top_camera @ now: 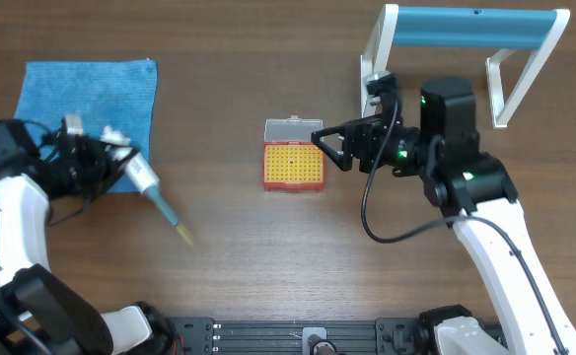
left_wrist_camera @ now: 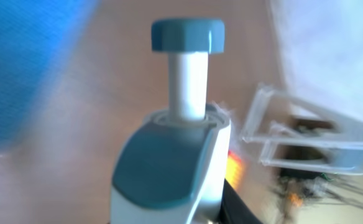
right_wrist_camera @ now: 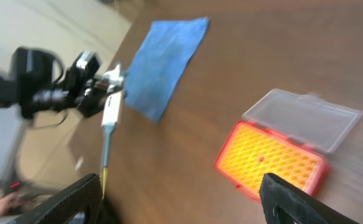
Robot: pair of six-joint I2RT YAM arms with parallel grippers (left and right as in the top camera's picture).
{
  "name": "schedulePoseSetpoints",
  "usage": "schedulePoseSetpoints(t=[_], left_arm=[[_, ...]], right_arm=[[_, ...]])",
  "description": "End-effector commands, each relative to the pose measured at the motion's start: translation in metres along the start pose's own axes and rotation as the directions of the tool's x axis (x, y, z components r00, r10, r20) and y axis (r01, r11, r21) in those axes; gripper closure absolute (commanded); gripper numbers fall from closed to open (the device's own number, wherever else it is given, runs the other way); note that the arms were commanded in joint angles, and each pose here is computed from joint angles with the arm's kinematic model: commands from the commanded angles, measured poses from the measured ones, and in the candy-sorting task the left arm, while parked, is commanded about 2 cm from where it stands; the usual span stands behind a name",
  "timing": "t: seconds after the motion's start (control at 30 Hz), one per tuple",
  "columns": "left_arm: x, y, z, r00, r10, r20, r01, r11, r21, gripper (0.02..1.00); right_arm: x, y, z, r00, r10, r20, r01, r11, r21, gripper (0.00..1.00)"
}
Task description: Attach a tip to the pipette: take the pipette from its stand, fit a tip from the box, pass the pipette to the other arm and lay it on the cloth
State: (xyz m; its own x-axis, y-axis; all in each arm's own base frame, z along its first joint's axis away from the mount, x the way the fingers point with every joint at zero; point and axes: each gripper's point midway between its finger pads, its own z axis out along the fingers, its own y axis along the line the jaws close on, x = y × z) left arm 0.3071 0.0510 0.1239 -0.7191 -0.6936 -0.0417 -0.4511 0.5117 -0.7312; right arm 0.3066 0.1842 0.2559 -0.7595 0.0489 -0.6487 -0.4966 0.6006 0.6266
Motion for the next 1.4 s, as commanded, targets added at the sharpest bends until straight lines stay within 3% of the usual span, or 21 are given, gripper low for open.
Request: schedulePoseSetpoints(t=[0.03,0.13,0.23,0.37,0.47,0.57,0.67,0.9,1.23,1.33,1.4], left_arm=[[-0.038,0.035,-0.071,0.959,0.283,-0.021,-0.252,0.815,-0.521,0.991],[-0.079,0.019,-0.093,0.937,0.345,-0.043,-0.304,0.752,-0.585,0.993],[-0.162,0.009,-0.103,0.910,0.409,-0.071,-0.349,0.660,-0.665,0.993],[-0.247,0.010,-0.061,0.823,0.533,-0.198,-0.489,0.486,-0.724,0.996],[-0.259,0.016,0.001,0.781,0.564,-0.269,-0.566,0.454,-0.688,0.993],[-0.252,0.032,0.048,0.742,0.557,-0.372,-0.636,0.410,-0.654,0.991],[-0.244,0.049,0.076,0.724,0.534,-0.436,-0.672,0.404,-0.621,0.991],[-0.245,0.065,0.080,0.733,0.507,-0.453,-0.666,0.400,-0.630,0.993],[-0.242,0.074,0.087,0.743,0.499,-0.445,-0.661,0.449,-0.601,0.991],[-0.242,0.075,0.089,0.764,0.495,-0.414,-0.641,0.503,-0.580,0.993],[-0.244,0.076,0.089,0.766,0.496,-0.409,-0.637,0.505,-0.582,0.991]], right_arm=[[-0.015,-0.009,-0.014,0.995,-0.065,0.076,0.055,0.991,0.121,0.176],[-0.013,-0.015,-0.009,0.997,-0.032,0.064,0.023,0.991,0.128,0.176],[-0.008,-0.025,0.001,0.999,0.022,0.038,-0.027,0.991,0.134,0.176],[0.008,-0.024,0.025,0.991,0.134,-0.026,-0.130,0.984,0.122,0.176],[0.025,-0.021,0.048,0.985,0.161,-0.068,-0.146,0.973,0.179,0.176],[0.031,-0.011,0.063,0.985,0.154,-0.079,-0.137,0.973,0.183,0.176],[0.030,-0.008,0.065,0.982,0.176,-0.068,-0.162,0.970,0.182,0.176],[0.030,-0.007,0.065,0.980,0.187,-0.063,-0.173,0.968,0.181,0.174],[0.029,-0.008,0.065,0.980,0.189,-0.062,-0.175,0.968,0.182,0.174],[0.029,-0.008,0.065,0.980,0.189,-0.062,-0.175,0.968,0.182,0.174],[0.029,-0.008,0.065,0.980,0.189,-0.062,-0.175,0.968,0.182,0.172]])
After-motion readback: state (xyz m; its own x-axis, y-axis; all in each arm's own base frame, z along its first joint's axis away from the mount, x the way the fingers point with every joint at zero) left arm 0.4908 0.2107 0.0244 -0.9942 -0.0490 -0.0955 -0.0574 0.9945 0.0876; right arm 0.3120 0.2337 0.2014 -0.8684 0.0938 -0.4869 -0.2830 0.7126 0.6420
